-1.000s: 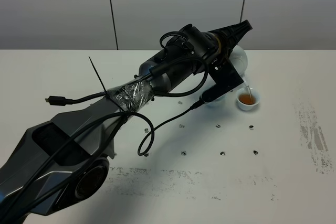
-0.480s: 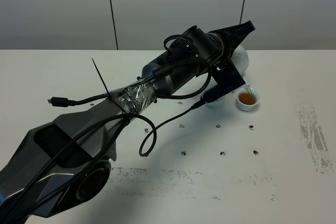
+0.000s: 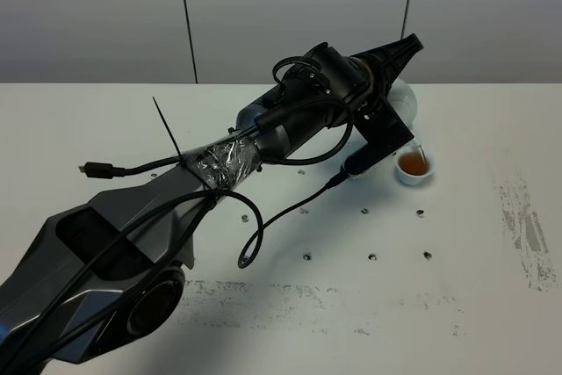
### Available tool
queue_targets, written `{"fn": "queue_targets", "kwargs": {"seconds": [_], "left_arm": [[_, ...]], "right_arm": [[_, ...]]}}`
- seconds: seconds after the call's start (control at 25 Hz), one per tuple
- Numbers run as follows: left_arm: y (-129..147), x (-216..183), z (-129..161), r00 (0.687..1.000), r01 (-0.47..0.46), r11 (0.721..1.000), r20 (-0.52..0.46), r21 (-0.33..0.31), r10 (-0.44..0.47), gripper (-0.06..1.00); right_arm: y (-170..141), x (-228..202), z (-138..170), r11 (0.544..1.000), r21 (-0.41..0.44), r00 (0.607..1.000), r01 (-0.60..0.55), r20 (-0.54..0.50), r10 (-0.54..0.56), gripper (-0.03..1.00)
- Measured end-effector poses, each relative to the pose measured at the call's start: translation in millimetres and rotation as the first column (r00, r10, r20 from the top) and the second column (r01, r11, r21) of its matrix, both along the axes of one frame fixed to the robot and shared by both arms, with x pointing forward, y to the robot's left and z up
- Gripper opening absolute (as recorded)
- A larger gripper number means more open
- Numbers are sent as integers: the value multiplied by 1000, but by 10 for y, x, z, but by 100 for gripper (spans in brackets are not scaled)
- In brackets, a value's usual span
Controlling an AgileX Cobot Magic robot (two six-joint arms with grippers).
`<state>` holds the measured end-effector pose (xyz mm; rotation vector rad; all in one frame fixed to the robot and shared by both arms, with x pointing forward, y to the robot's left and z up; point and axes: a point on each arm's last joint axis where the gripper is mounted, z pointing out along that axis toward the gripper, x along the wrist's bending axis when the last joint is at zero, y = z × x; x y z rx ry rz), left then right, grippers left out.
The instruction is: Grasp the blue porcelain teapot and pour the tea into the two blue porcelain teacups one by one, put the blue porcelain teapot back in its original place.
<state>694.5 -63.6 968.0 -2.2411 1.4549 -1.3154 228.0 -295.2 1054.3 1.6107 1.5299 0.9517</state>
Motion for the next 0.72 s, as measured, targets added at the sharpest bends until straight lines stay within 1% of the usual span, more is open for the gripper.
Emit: {"fn": "queue_targets", "kwargs": {"seconds": [0.16, 0.4, 0.6, 0.72], "left_arm": [[59, 30, -21, 999, -26, 999, -41, -21, 26, 11], [168, 106, -40, 990, -99, 990, -108, -102, 88, 11], [237, 153, -52, 981, -136, 979, -155, -150, 113, 11], [262, 157, -72, 970, -161, 970, -209, -182, 121, 11]], "right_arm": [[0, 0, 0, 1000, 0, 1000, 0, 0, 0, 23], [0, 0, 0, 1000, 0, 1000, 0, 0, 0, 23], [0, 0, 0, 1000, 0, 1000, 0, 0, 0, 23], [0, 0, 0, 1000, 0, 1000, 0, 0, 0, 23]]}}
